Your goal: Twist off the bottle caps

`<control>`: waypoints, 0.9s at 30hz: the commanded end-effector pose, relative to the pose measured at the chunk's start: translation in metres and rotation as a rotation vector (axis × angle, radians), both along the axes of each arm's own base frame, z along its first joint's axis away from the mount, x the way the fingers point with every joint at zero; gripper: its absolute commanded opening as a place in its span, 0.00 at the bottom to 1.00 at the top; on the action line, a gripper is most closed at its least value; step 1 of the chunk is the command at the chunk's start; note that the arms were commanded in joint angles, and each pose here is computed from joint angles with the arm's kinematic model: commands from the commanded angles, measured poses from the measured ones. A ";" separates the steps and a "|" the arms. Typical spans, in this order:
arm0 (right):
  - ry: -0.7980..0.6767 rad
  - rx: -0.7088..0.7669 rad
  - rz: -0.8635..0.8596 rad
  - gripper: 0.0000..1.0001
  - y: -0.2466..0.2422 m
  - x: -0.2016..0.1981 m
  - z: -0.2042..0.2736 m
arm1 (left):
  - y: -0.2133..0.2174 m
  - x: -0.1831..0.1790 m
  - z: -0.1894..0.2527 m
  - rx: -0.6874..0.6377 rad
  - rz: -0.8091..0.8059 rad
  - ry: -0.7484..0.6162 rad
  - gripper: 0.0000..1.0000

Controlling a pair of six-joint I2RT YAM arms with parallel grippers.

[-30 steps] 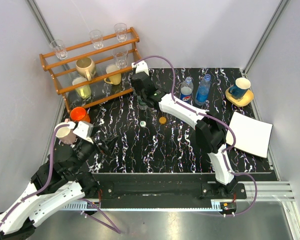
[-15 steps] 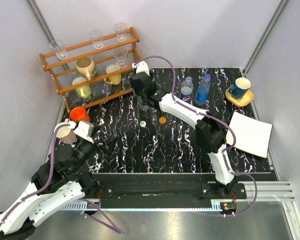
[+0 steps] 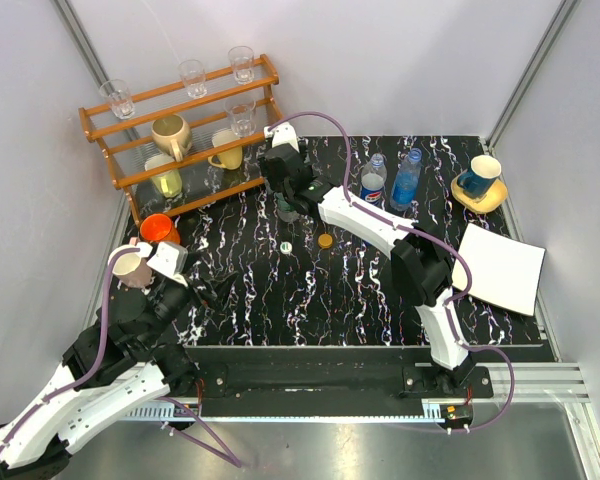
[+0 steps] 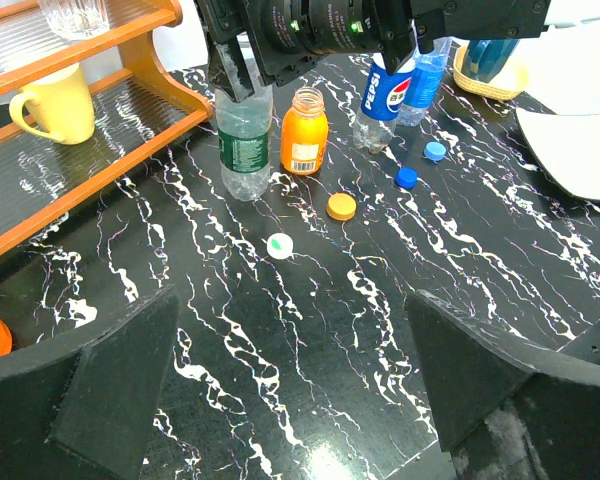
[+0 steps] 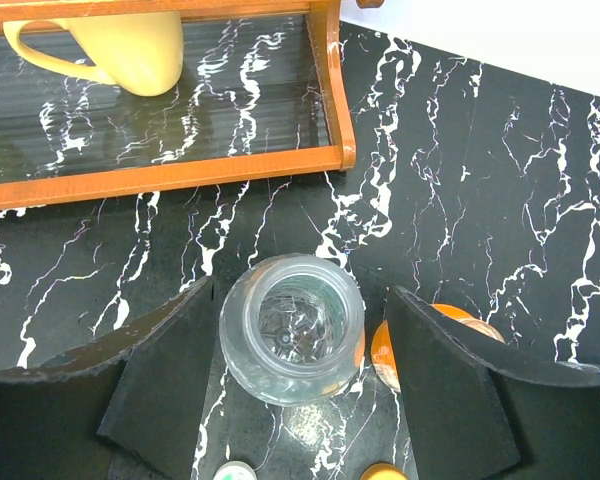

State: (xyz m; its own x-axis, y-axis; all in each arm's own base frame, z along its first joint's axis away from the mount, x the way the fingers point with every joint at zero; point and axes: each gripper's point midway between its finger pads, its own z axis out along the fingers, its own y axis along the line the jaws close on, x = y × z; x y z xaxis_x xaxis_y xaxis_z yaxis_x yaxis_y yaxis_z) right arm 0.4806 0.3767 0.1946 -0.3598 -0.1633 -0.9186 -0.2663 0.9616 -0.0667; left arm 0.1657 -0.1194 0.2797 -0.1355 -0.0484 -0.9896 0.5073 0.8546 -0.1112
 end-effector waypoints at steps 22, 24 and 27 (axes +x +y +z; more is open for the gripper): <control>-0.082 0.144 0.026 0.84 0.001 -0.007 0.074 | -0.005 0.003 0.006 -0.020 -0.004 -0.011 0.99; -0.095 0.161 0.033 0.87 0.002 -0.010 0.086 | -0.005 0.003 0.006 -0.020 -0.004 -0.011 0.99; -0.118 0.183 0.047 0.89 0.002 -0.015 0.106 | -0.005 0.003 0.006 -0.020 -0.003 -0.011 0.99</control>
State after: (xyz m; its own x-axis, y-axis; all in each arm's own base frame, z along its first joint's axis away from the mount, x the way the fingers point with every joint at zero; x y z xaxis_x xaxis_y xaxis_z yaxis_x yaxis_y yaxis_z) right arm 0.4748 0.3805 0.2119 -0.3557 -0.1281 -0.9258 -0.2928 0.9560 -0.0198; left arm 0.1665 -0.1203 0.2784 -0.1400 -0.0428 -0.9892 0.5068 0.8552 -0.1088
